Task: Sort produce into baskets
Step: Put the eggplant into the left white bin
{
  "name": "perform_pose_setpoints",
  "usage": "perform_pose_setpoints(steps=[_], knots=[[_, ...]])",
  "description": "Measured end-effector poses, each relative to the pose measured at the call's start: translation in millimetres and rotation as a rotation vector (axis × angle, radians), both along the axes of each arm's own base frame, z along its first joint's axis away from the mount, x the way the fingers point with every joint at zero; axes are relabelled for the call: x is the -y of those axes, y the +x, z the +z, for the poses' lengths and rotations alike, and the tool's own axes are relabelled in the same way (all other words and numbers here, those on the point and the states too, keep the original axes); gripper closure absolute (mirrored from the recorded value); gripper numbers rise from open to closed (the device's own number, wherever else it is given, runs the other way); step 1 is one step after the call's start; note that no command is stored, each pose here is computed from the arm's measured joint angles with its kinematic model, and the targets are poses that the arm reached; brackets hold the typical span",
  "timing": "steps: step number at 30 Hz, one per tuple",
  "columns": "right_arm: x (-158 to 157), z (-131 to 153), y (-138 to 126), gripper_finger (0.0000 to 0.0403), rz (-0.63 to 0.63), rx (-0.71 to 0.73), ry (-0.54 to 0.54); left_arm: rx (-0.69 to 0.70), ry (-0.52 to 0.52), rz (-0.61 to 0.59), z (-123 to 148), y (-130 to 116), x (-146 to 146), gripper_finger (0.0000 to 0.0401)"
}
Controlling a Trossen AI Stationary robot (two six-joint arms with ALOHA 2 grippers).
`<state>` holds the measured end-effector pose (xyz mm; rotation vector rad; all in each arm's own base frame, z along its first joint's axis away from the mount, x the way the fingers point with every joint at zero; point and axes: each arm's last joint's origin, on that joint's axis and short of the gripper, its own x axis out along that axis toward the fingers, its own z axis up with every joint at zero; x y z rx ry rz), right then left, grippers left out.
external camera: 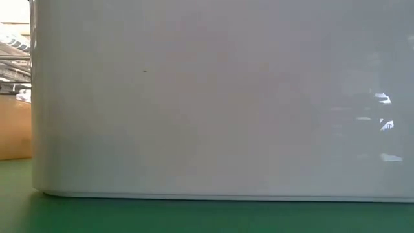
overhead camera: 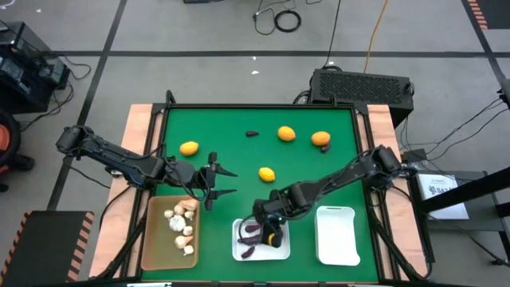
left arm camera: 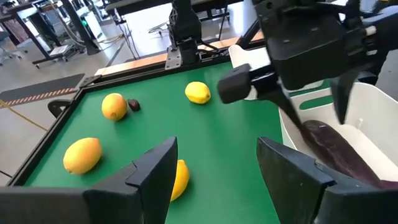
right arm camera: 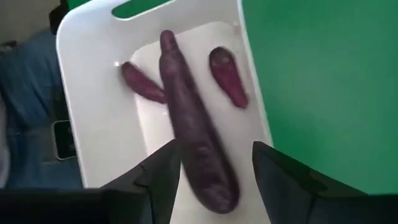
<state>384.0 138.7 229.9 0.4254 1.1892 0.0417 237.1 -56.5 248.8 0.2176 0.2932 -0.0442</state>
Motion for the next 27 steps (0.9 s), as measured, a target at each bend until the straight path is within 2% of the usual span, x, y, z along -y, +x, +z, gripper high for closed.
perform_pose_setpoints(steps=[5, 10, 13, 20, 22, 27], knots=[[26, 9, -5, 0.0225, 0.008, -0.038, -0.046, -0.006, -0.004, 0.002, -1, 0, 0, 0.0173], [67, 17, -20, 0.0239, -0.087, -0.2, -0.098, -0.012, -0.003, 0.003, -1, 0, 0, 0.0173], [95, 22, -31, 0.0247, -0.199, -0.312, -0.145, -0.02, 0.0, 0.003, -2, -1, 0, 0.0173], [156, 15, -65, 0.0261, -0.347, -0.646, -0.377, -0.022, -0.001, 0.003, -2, -1, 0, 0.0173], [173, 6, -74, 0.0261, -0.363, -0.709, -0.372, -0.022, -0.001, 0.003, -2, -1, 0, 0.0173], [215, -20, -98, 0.0248, -0.401, -0.748, -0.295, -0.027, -0.022, 0.01, -3, -1, 0, 0.0173]])
